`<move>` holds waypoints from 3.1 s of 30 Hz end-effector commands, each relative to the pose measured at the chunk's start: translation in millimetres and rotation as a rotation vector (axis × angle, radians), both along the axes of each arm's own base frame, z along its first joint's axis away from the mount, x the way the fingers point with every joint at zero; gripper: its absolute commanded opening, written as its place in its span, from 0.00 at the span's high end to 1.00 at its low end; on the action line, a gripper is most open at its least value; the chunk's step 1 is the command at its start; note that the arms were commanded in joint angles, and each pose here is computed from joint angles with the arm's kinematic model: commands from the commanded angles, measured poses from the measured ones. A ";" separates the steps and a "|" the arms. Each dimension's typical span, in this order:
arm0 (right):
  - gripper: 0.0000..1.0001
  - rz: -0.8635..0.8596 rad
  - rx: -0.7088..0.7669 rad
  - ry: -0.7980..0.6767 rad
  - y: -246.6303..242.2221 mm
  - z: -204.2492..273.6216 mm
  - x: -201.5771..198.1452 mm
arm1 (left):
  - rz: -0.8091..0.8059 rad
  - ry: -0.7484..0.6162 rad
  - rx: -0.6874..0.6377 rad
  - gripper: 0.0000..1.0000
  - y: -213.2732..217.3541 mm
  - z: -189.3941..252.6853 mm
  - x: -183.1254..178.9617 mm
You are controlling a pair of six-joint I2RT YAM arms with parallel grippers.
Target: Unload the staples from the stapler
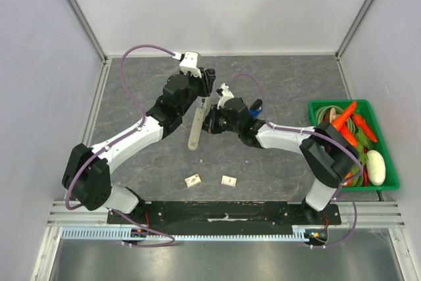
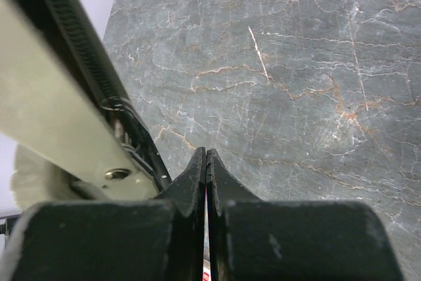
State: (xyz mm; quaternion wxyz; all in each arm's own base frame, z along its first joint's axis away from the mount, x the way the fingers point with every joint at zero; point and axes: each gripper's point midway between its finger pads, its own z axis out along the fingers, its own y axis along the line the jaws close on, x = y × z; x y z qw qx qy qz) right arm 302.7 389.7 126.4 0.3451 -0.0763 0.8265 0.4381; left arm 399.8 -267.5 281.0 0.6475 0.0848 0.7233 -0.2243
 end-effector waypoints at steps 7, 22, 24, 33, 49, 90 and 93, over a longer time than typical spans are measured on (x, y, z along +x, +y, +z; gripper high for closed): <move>1.00 -0.127 -0.015 -0.127 -47.5 62.1 32.6 | -0.003 -0.247 -0.151 0.98 14.3 128.7 -21.5; 1.00 -0.187 -0.104 -0.123 -102.7 80.4 -2.9 | 0.036 -0.293 -0.180 0.98 29.5 161.9 -31.2; 1.00 -0.171 -0.062 -0.096 -93.8 73.1 -8.1 | 0.027 -0.295 -0.195 0.98 29.4 165.2 -34.0; 1.00 -0.068 0.048 0.025 -43.6 45.5 -23.0 | 0.014 -0.285 -0.224 0.98 35.3 168.1 -46.6; 1.00 -0.182 -0.017 -0.061 -44.3 48.8 33.8 | -0.044 -0.169 -0.230 0.98 44.7 126.9 -79.8; 0.89 -0.413 -0.432 -0.222 -180.2 80.7 34.4 | 0.167 0.347 0.228 0.98 55.4 -88.2 63.6; 0.87 -0.413 -0.423 -0.221 -182.7 81.6 29.8 | 0.177 0.412 0.236 0.98 72.1 -116.0 78.8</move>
